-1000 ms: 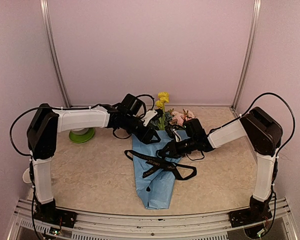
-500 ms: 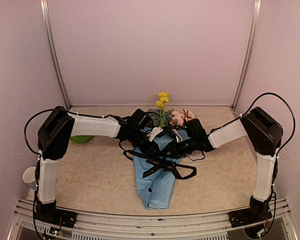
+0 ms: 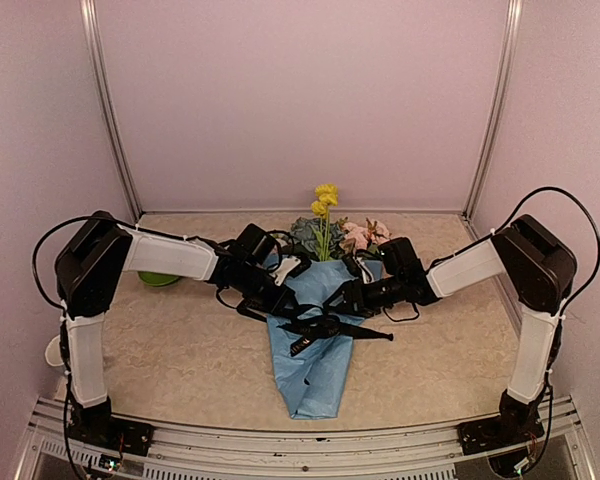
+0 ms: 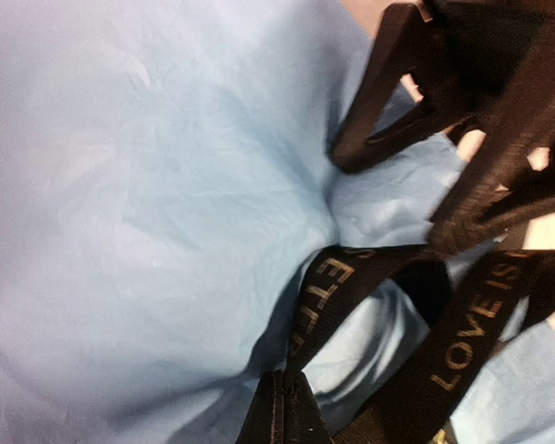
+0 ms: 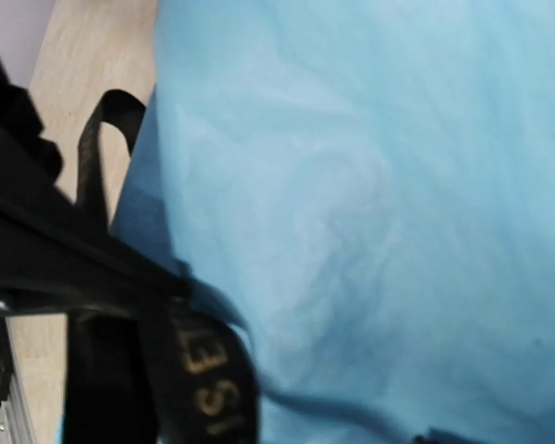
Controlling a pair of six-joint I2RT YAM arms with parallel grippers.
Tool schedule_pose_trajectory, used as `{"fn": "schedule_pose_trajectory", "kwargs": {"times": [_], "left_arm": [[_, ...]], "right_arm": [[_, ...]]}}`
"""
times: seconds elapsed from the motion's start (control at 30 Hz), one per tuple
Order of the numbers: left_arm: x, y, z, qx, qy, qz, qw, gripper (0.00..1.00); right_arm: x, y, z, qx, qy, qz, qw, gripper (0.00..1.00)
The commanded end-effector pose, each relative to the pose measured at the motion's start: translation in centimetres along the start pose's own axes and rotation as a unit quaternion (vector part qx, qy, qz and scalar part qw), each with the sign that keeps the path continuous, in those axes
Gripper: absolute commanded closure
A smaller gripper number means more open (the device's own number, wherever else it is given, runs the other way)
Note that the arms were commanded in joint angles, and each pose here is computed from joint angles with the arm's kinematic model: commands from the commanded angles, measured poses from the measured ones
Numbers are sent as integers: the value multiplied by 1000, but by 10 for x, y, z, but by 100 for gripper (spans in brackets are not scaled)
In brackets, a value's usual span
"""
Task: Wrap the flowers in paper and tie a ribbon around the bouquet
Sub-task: Cross the ribbon over the folded bouquet.
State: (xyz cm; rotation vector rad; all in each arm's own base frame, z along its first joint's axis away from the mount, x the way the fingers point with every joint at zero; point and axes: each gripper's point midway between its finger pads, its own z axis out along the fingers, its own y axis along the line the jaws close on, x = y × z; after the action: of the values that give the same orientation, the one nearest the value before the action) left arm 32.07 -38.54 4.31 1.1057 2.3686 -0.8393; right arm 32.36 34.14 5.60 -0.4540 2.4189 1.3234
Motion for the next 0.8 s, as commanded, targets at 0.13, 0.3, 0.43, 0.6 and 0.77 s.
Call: {"fn": "schedule_pose_trajectory", "kwargs": {"times": [0.13,0.3,0.43,0.6,0.77], "left_arm": [[-37,-16,-49,26,-92,5,995,100],[-32,-14,-68,4,-100,7,995,100],[-40,-33,-92,-1,-130,33,991,100],[-66,-75,-132,-45,-189,116,974,100],[-90,-108,-167,-90,-238,176,951,100]], "right_arm": [[-6,-1,-11,-18,-20,16,1000,38],[-4,-4,-13,-17,-19,22,999,38],[-2,-9,-11,-9,-17,31,999,39],[3,-18,-7,6,-6,40,999,41],[4,-23,-6,15,-2,40,999,41]]}}
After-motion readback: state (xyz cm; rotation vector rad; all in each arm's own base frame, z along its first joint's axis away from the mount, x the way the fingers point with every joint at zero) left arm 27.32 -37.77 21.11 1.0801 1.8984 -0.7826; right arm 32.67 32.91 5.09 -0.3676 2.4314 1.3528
